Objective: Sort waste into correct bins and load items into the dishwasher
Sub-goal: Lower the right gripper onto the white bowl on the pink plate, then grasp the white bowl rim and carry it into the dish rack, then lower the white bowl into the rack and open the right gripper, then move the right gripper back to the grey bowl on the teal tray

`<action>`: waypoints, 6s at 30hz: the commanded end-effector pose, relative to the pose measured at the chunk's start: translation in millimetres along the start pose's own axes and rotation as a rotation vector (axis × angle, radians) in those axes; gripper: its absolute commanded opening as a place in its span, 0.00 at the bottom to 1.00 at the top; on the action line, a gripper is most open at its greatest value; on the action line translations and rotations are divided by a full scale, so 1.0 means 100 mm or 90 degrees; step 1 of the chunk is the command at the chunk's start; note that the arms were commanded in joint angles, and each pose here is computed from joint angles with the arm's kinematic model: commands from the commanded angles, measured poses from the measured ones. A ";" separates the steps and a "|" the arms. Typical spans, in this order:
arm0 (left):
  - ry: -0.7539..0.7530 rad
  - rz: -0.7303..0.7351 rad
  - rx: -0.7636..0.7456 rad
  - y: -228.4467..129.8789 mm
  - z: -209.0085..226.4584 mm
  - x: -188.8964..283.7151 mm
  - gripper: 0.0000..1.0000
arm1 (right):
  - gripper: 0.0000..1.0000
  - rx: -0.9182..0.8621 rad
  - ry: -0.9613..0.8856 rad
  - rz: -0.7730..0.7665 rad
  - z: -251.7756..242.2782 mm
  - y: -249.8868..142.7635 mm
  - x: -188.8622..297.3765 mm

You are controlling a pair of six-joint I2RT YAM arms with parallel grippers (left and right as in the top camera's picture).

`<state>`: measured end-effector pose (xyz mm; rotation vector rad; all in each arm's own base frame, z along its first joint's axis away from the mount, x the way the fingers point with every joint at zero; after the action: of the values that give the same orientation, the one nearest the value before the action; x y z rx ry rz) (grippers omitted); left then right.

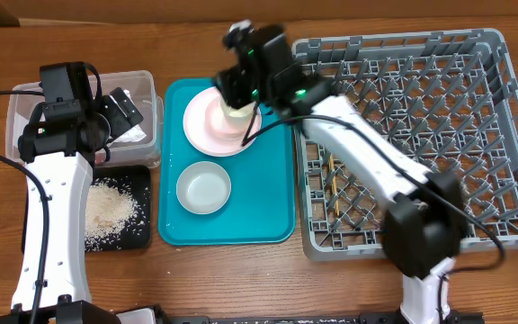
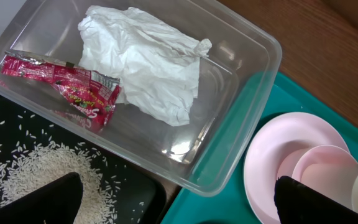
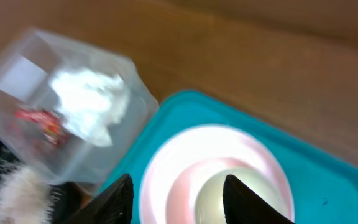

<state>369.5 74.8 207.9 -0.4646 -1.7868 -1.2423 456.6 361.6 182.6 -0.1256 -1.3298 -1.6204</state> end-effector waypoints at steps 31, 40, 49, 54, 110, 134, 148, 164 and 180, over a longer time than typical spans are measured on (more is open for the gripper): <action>-0.004 -0.016 0.007 0.08 -0.02 0.06 1.00 | 0.21 0.029 -0.093 0.101 -0.31 -0.63 -0.50; -0.004 -0.016 0.007 0.08 -0.02 0.06 1.00 | 0.06 0.029 -0.093 0.102 -0.30 -0.62 -0.47; -0.004 -0.016 0.007 0.08 -0.02 0.06 1.00 | 0.04 0.029 -0.076 0.055 -0.12 -0.32 -0.19; -0.004 -0.016 0.007 0.08 -0.02 0.06 1.00 | 0.04 0.037 0.040 0.015 0.35 0.02 0.33; -0.004 -0.016 0.007 0.08 -0.02 0.06 1.00 | 0.04 -0.497 0.100 0.413 -0.70 -1.63 2.22; -0.004 -0.016 0.007 0.08 -0.02 0.06 1.00 | 0.05 -0.486 -0.003 0.437 -1.11 -1.98 2.25; -0.004 -0.016 0.007 0.08 -0.02 0.06 1.00 | 0.12 -0.464 -0.095 0.459 -1.29 -2.11 2.31; -0.004 -0.016 0.007 0.08 -0.02 0.06 1.00 | 0.20 -0.483 -0.164 0.403 -1.51 -2.01 2.21; -0.004 -0.016 0.007 0.08 -0.02 0.06 1.00 | 0.32 -0.478 0.003 0.338 -0.97 -1.39 2.15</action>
<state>369.5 74.8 207.9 -0.4646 -1.7868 -1.2423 296.0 119.1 166.4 -0.9471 -0.5751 -1.5674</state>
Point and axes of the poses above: each gripper's point midway between its finger pads, its own x axis back along the fingers, its own z axis along the line the jaws close on, y = z × x, the point moved 1 cm from there along x, back along the fingers, and after that the axes turned 9 degrees about -x, right-handed, at the moved point
